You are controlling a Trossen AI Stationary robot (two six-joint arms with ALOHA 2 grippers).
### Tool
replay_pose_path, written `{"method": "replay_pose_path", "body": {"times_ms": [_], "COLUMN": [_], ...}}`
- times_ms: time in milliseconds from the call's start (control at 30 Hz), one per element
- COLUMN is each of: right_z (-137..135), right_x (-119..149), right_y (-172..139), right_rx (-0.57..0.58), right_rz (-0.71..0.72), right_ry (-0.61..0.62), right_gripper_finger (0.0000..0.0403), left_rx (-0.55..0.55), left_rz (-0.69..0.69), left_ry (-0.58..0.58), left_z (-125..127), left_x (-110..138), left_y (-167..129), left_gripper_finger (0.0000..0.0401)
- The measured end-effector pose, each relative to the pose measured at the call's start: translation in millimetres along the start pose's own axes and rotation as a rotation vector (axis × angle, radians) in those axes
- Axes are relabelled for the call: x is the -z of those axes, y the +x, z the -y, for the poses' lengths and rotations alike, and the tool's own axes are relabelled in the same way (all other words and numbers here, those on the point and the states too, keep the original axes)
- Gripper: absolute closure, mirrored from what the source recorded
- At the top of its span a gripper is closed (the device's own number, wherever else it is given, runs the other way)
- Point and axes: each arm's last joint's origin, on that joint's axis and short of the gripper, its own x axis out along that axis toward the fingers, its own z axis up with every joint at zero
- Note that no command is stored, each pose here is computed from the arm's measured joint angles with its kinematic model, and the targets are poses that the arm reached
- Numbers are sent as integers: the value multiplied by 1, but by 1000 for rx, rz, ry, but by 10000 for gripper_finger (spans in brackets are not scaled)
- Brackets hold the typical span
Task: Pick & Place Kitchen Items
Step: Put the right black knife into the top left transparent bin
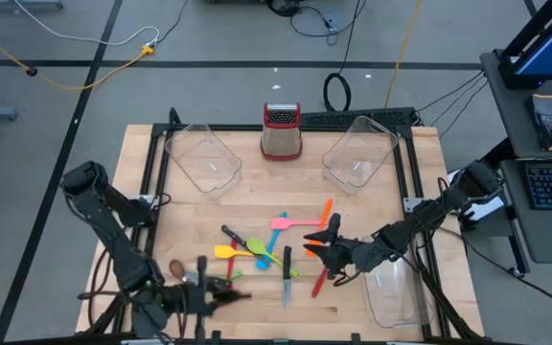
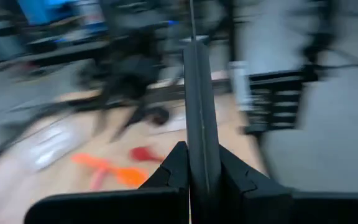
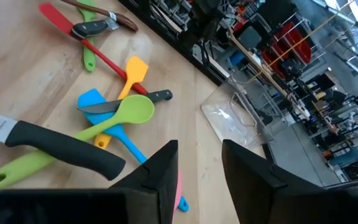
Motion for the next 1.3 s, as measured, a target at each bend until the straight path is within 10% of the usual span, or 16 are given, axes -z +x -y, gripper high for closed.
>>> {"method": "replay_pose_path", "body": {"times_ms": [233, 567, 867, 1300], "right_z": [-1, -1, -1, -1], "right_x": [-3, -3, -4, -3], "right_y": [0, 0, 0, 0], "right_rx": [-51, -56, -53, -54], "right_rz": [52, 56, 57, 55], "right_ry": [12, -4, -4, -7], "right_gripper_finger": [287, 287, 287, 287], "left_rx": [257, 246, -309, -884], "left_rz": [82, 31, -204, -335], "left_ry": [98, 8, -471, -783], "left_z": [-2, -13, -60, -153], "left_x": [-13, -10, 19, 37], "left_y": [11, 23, 11, -16], "left_gripper_finger": [372, 372, 372, 372]}}
